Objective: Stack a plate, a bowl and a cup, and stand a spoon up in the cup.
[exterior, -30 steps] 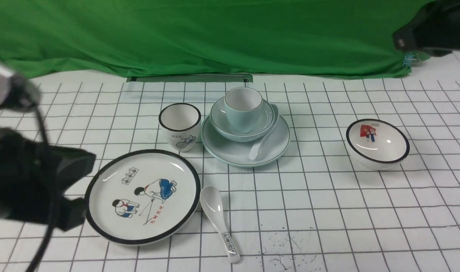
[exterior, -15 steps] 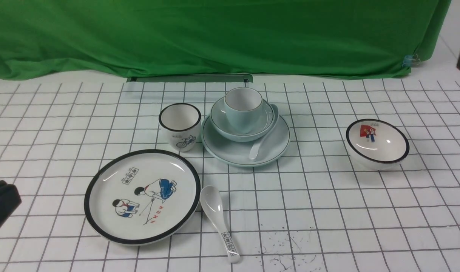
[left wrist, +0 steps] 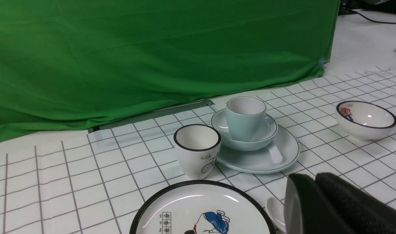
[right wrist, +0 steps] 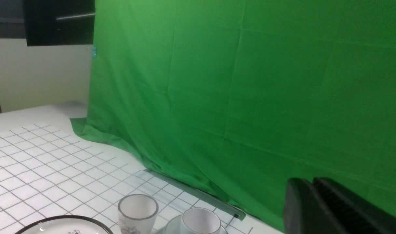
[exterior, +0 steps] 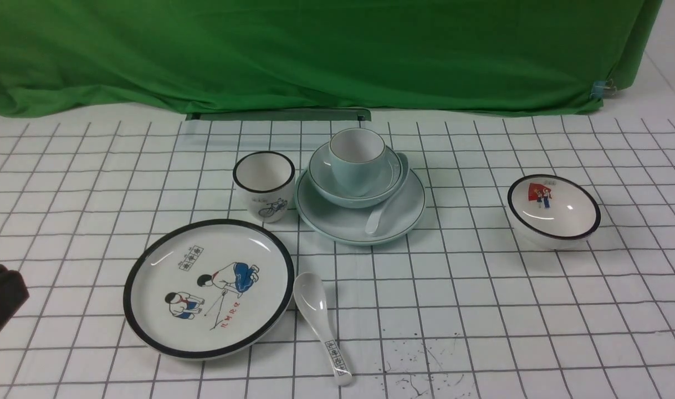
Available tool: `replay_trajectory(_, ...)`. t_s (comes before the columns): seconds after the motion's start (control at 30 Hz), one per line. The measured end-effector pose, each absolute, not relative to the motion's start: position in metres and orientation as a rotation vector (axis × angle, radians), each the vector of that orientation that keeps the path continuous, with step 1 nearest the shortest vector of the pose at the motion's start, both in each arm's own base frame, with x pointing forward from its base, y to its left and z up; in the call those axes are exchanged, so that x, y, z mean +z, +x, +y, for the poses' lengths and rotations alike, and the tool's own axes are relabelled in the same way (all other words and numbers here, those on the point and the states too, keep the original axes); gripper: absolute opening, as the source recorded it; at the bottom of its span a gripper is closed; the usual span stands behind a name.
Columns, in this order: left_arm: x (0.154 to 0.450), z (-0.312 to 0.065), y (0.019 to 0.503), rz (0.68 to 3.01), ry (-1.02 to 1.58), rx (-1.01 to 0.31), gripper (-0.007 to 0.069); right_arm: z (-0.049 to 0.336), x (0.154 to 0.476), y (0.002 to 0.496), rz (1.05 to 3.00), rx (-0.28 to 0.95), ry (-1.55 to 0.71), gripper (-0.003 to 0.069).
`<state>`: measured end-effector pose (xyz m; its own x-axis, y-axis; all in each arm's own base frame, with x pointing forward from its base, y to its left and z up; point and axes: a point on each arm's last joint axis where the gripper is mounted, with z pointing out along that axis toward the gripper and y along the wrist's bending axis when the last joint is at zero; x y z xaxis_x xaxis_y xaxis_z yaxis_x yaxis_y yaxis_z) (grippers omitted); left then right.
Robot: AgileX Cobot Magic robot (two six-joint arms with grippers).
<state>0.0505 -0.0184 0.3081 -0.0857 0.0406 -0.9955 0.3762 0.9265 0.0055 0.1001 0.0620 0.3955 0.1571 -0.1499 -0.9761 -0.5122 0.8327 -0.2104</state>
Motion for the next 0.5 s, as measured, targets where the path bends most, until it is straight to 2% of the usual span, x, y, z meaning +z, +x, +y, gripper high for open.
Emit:
replay_trajectory(0.4, 0.308, -0.018, 0.051, 1.641, 0.327, -0.284, -0.0009, 0.061, 0.395, 0.1, 1.382, 0.271, -0.562, 0.0104)
replay_trajectory(0.5, 0.308, -0.018, 0.051, 1.64, 0.331, -0.281, -0.0009, 0.057, 0.378, 0.097, 1.396, 0.256, -0.558, 0.0038)
